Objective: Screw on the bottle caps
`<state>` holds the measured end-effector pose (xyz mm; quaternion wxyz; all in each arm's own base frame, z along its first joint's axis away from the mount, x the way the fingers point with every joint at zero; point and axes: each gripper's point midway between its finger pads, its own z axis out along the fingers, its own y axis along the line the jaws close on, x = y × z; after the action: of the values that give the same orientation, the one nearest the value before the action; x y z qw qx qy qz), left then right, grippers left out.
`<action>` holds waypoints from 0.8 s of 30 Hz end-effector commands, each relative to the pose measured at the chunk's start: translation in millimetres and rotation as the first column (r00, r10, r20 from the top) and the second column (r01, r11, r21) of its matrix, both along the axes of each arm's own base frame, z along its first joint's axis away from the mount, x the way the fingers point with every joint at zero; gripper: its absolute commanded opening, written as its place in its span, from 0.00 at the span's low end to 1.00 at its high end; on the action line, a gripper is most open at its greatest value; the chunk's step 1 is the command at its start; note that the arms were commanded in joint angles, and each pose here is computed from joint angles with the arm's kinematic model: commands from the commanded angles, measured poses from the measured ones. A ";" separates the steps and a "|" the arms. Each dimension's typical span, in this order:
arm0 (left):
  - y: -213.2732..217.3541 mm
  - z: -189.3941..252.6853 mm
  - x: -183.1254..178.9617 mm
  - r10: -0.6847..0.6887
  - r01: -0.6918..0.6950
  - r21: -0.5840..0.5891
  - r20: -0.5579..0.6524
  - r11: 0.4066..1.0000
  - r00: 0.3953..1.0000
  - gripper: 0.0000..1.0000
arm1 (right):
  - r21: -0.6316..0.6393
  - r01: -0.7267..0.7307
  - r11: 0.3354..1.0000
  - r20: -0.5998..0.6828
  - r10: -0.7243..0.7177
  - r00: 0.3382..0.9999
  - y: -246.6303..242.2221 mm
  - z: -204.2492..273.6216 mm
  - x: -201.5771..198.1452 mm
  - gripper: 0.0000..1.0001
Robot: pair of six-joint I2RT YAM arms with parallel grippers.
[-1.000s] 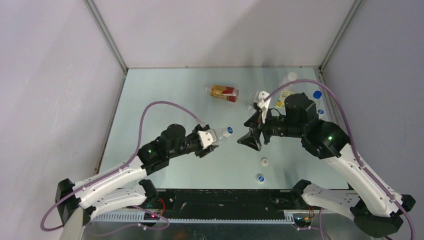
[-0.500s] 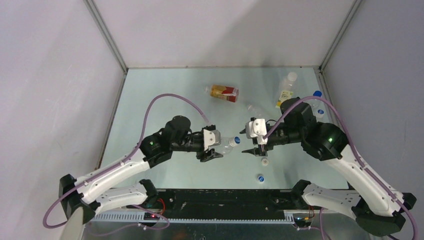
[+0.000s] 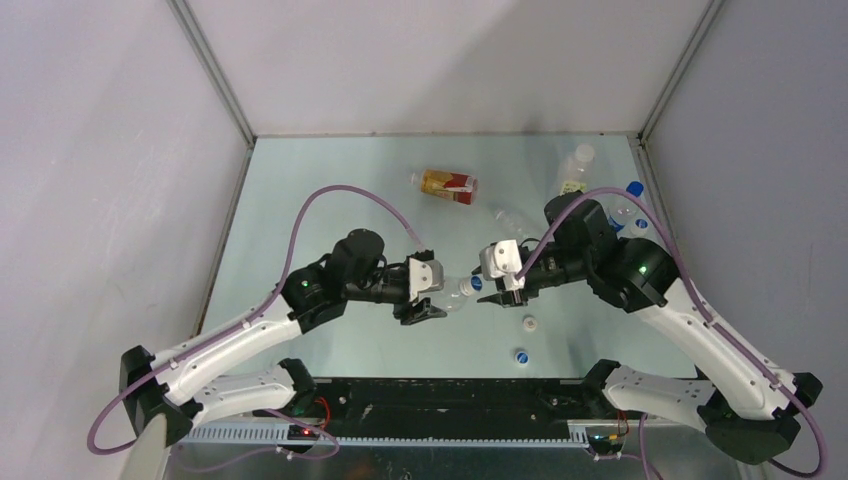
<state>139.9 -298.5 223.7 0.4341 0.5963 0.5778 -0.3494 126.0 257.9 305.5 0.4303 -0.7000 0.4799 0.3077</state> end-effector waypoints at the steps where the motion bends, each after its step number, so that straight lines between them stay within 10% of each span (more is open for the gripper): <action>1: -4.6 23.4 1.2 -0.022 0.024 -0.051 0.037 0.998 0.999 0.00 | 0.042 -0.035 0.999 0.022 0.034 0.999 7.3 15.7 -1.8 0.46; 12: -1.9 35.6 21.9 0.088 -0.078 -0.089 0.111 0.993 0.990 0.00 | 0.014 0.116 0.993 -0.183 -0.112 0.977 20.9 6.0 8.2 0.17; 16: 4.3 33.6 38.9 0.193 -0.178 -0.106 0.160 0.978 0.968 0.00 | -0.042 0.331 0.943 -0.384 -0.321 0.865 34.9 -8.0 31.3 0.09; 21: 27.4 34.2 67.3 0.380 -0.364 -0.110 0.330 0.925 0.864 0.00 | -0.247 0.618 0.747 -0.702 -0.577 0.417 48.7 -28.4 58.9 0.01; 24: 34.9 32.6 67.9 0.414 -0.407 -0.115 0.431 0.906 0.801 0.00 | -0.432 0.681 0.591 -0.785 -0.618 0.039 46.5 -43.6 70.0 0.05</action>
<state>182.5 -260.3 192.5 0.4911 0.5617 0.6399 -0.1839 178.0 292.1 265.1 0.3028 -0.3738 0.7940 0.3716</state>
